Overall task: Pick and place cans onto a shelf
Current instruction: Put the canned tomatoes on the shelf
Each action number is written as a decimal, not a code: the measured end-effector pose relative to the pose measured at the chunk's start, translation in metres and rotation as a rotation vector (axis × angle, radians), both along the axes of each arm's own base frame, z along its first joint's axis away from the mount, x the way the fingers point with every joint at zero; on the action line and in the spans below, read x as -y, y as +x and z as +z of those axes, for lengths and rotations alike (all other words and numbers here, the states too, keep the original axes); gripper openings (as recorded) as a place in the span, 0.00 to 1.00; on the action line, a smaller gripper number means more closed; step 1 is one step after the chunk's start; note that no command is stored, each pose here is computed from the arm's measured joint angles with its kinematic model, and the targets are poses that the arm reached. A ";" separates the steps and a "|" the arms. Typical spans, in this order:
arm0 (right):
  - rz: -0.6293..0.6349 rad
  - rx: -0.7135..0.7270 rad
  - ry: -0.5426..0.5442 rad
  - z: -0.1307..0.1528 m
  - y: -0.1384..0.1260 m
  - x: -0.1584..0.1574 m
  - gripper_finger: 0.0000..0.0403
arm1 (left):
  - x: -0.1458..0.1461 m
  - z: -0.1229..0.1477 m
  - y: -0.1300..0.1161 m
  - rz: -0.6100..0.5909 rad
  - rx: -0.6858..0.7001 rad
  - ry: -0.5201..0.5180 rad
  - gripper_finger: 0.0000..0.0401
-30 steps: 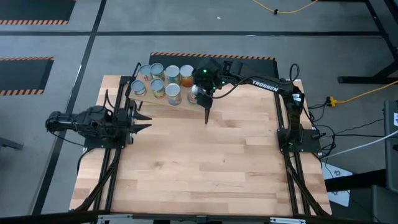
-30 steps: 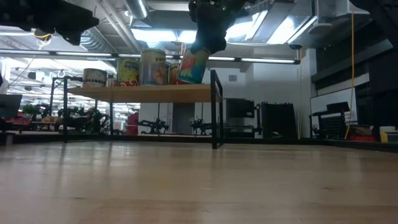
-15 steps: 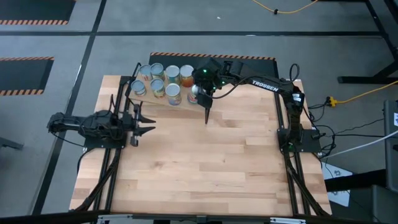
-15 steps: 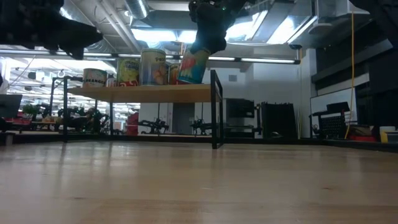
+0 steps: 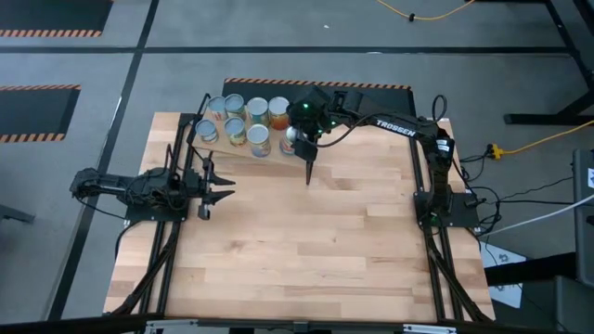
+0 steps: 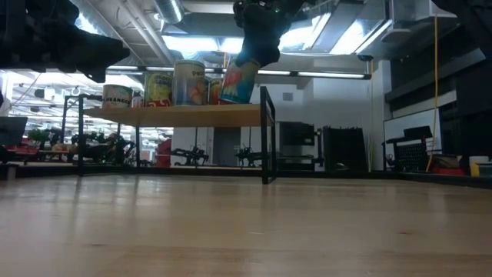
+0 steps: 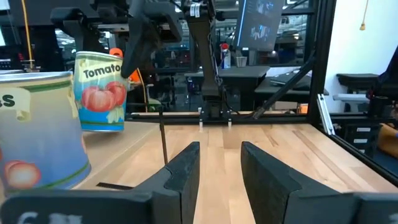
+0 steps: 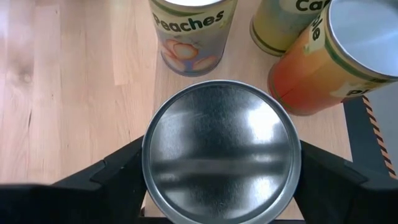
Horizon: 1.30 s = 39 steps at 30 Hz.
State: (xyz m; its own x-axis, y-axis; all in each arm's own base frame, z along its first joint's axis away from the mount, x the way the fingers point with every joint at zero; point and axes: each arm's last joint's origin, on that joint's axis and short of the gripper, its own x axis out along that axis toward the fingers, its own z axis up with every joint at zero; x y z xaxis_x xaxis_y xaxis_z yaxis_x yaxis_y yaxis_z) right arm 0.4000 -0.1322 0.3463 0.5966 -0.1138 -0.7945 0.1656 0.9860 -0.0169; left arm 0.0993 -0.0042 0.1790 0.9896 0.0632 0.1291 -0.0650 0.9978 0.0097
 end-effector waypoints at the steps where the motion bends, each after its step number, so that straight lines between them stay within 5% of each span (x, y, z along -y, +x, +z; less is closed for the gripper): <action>1: 0.000 0.000 0.000 0.000 0.000 0.000 0.80 | 0.000 0.000 0.000 0.000 0.001 0.000 0.27; 39: 0.003 -0.001 -0.002 0.000 0.000 0.000 0.80 | 0.000 -0.003 0.000 0.001 -0.033 0.009 0.27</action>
State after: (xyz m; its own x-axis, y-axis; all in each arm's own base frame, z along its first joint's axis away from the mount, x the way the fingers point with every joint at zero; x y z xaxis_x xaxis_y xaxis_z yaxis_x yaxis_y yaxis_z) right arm 0.3999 -0.1323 0.3463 0.5961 -0.1139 -0.7948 0.1630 0.9864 -0.0192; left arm 0.0997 -0.0042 0.1759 0.9933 0.0629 0.0974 -0.0653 0.9976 0.0210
